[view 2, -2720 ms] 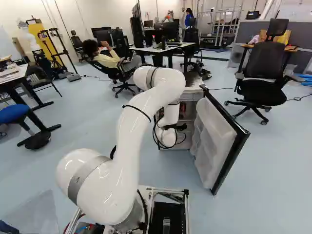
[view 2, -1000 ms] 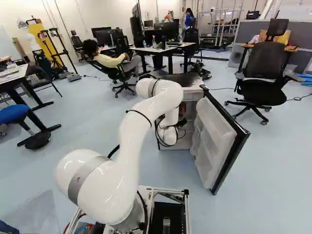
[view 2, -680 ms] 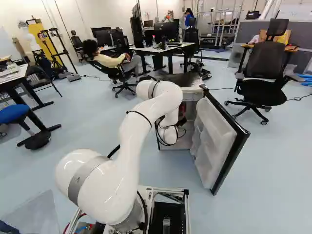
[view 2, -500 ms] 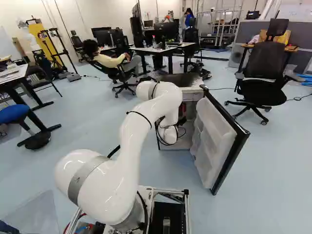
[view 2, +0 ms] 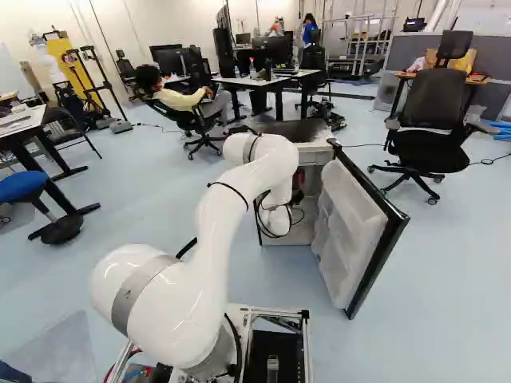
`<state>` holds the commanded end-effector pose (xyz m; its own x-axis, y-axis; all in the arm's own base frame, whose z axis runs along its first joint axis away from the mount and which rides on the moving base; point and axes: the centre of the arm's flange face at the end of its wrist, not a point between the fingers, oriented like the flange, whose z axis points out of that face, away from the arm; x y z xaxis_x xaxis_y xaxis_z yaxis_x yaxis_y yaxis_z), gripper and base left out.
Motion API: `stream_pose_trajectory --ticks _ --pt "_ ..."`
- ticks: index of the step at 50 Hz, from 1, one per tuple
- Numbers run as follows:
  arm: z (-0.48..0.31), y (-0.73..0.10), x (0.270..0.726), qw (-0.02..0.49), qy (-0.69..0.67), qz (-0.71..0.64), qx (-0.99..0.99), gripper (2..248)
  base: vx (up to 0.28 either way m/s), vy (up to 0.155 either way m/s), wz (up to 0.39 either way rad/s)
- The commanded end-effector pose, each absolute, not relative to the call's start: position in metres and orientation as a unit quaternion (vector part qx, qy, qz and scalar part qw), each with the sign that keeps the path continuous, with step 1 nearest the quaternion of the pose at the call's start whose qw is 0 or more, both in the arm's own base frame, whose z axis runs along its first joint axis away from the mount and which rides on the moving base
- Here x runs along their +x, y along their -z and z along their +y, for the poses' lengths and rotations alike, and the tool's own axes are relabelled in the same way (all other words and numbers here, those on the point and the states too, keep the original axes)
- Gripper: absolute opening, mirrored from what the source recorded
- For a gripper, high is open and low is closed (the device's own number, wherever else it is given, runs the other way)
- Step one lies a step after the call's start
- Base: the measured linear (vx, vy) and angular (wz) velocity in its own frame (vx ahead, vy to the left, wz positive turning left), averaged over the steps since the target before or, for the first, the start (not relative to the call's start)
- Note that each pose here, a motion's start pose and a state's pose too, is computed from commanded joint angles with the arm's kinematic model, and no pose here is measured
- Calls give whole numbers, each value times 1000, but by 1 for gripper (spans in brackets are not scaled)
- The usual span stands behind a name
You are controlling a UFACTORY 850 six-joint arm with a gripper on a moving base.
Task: Grab a drink from the fridge
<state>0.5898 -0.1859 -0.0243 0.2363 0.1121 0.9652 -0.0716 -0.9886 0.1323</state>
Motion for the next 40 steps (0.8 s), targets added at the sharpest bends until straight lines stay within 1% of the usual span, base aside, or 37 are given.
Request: stream_pose_trajectory --ticks 3,4,8,9,14,24,25,29,30,34,35,40 --pt "-186 24 590 74 -618 13 783 208 0 0 0" --pt "-186 24 590 74 -618 13 783 197 0 0 0" --pt "-186 24 590 74 -618 13 783 197 0 0 0" --pt "-186 24 590 74 -618 13 783 184 0 0 0" --pt "-186 24 590 74 -618 13 783 181 0 0 0" --pt "-186 24 590 74 -618 13 783 183 0 0 0" --pt "-186 24 590 74 -618 13 783 178 0 0 0" --pt "-186 24 590 74 -618 13 783 178 0 0 0" --pt "-186 24 590 74 -618 13 783 164 0 0 0" --pt "-186 24 590 74 -618 13 783 164 0 0 0" --pt "-186 24 590 74 -618 13 783 152 0 0 0" --pt "-186 24 590 74 -618 13 783 152 0 0 0"
